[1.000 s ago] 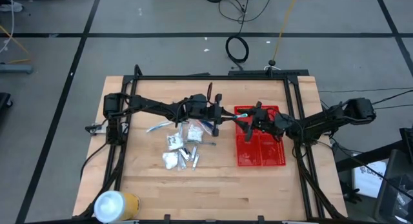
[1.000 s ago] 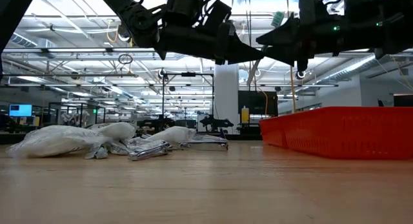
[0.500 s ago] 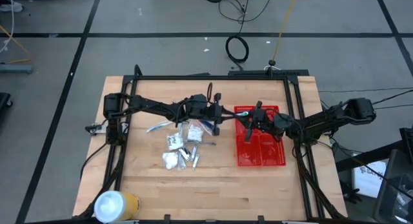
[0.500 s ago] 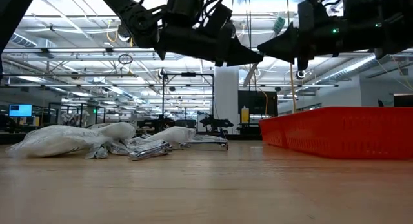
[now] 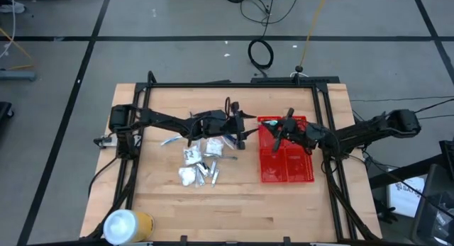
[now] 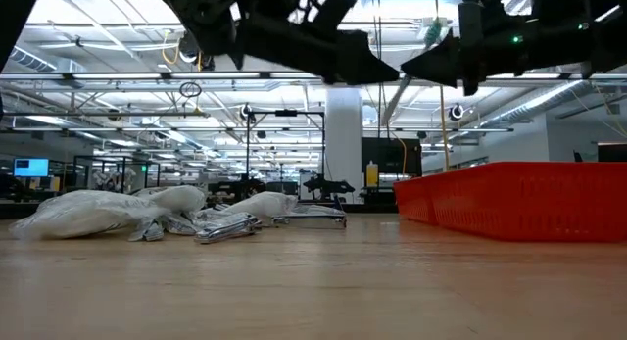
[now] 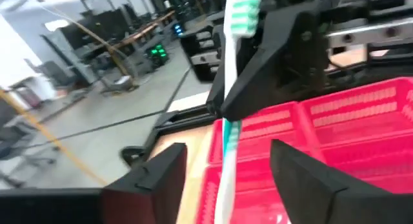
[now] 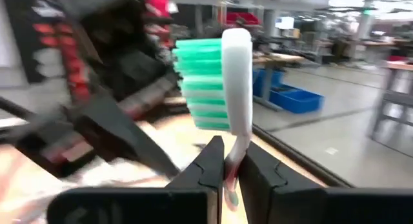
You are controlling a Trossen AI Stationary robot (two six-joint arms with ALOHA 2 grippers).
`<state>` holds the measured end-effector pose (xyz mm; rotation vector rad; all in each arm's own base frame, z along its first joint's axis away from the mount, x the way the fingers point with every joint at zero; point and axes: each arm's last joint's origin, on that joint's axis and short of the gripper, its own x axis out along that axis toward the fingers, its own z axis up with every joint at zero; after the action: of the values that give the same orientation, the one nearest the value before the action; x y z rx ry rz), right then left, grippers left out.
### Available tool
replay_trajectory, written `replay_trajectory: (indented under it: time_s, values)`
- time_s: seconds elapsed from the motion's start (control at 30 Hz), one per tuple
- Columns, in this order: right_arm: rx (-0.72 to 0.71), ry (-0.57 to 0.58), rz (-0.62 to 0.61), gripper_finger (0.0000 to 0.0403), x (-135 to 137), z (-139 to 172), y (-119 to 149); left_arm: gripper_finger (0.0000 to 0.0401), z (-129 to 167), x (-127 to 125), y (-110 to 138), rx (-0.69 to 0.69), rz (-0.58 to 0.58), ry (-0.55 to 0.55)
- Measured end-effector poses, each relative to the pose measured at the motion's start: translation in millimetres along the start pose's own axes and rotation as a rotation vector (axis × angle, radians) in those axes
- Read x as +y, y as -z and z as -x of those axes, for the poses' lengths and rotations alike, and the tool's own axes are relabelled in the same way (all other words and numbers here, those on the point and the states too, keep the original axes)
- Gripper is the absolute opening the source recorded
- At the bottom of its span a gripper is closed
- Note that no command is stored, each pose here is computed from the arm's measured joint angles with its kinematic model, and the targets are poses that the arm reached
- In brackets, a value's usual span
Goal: Pick & Place Travel size toiletries
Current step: Put the green toothbrush into the top right red bin
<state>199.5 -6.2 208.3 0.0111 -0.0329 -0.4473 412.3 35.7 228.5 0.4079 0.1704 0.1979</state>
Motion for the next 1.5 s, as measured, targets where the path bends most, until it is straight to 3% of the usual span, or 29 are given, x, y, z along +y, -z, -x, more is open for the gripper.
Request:
replay_trajectory:
  time_s: [0.13, 0.23, 0.5, 0.67, 0.77, 0.9, 1.0, 1.1, 1.3, 1.5]
  values:
    - [0.052, 0.092, -0.003, 0.0019, -10, 16, -7, 0.0256, 13, 3, -11, 0.101, -0.050, -0.084]
    - [0.112, 0.120, -0.071, 0.0019, -18, 29, -8, 0.0265, 20, 10, -11, 0.204, -0.059, -0.146]
    - [0.275, 0.175, -0.260, 0.0019, -35, 61, -1, 0.0250, 22, 27, 13, 0.386, 0.054, -0.215]
    - [0.302, 0.116, -0.285, 0.0019, -37, 68, -41, 0.0239, 22, 34, 21, 0.433, 0.082, -0.229]
    - [0.420, 0.135, -0.245, 0.0019, -37, 69, -63, 0.0237, 22, 38, 24, 0.443, 0.108, -0.241]
    - [0.714, 0.234, -0.233, 0.0019, -38, 70, -73, 0.0238, 22, 43, 26, 0.444, 0.130, -0.257]
    - [0.937, 0.246, -0.240, 0.0019, -36, 66, -63, 0.0239, 22, 45, 27, 0.444, 0.141, -0.263]
    - [1.051, 0.243, -0.243, 0.0019, -32, 57, -51, 0.0239, 22, 46, 27, 0.439, 0.155, -0.250]
    - [1.169, 0.299, -0.217, 0.0025, -34, 47, -33, 0.0239, 21, 47, 28, 0.425, 0.192, -0.205]
    - [1.197, 0.372, -0.209, 0.0026, -41, 43, -25, 0.0239, 22, 47, 29, 0.438, 0.189, -0.198]
